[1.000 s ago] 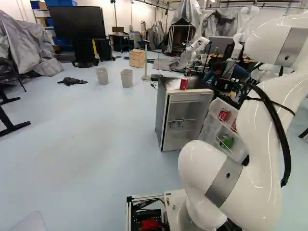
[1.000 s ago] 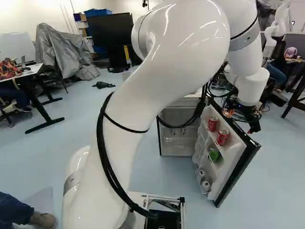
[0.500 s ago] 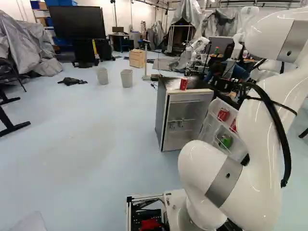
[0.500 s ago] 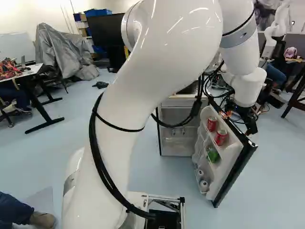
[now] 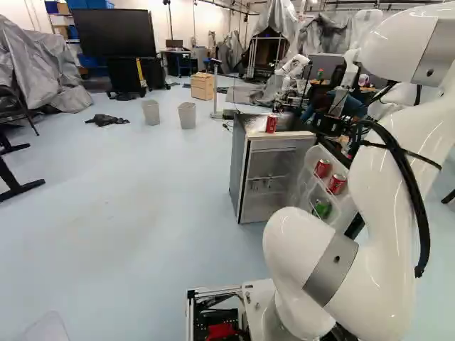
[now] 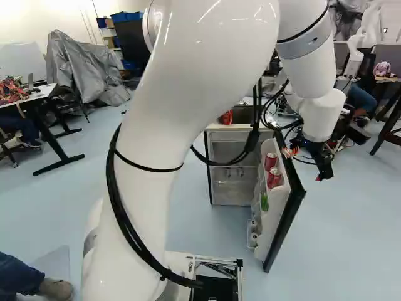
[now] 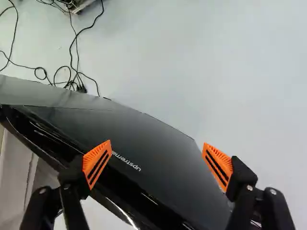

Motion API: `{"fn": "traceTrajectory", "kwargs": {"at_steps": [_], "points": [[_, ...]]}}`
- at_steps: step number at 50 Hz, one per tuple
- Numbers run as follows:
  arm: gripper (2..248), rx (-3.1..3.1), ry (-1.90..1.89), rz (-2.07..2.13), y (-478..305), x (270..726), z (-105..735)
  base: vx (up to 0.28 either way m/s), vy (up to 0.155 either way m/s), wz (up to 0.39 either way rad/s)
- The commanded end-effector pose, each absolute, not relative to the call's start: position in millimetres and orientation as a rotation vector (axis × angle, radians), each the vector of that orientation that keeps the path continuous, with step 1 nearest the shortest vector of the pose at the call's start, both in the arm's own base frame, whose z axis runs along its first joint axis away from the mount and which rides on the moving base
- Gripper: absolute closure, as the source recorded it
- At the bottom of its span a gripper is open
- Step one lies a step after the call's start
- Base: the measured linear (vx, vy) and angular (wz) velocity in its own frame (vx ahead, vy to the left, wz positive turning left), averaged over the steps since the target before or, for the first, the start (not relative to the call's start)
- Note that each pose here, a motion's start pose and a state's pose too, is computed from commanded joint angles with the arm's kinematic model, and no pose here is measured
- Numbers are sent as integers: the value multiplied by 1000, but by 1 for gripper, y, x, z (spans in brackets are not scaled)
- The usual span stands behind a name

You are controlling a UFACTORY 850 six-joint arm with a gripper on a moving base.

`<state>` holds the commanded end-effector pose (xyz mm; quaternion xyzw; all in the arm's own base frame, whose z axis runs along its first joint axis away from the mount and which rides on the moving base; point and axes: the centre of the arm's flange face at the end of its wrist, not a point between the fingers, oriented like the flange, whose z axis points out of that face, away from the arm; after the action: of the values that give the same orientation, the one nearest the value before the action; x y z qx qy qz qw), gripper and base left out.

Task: Grab a drink from the fridge

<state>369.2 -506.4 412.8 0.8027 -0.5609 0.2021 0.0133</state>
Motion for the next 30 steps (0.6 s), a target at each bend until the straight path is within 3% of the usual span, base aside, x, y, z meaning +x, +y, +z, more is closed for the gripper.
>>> {"fn": "traceTrajectory", "kwargs": {"at_steps": [30], "points": [[3, 2527, -1747, 587, -471, 352, 414, 0, 0, 0]]}}
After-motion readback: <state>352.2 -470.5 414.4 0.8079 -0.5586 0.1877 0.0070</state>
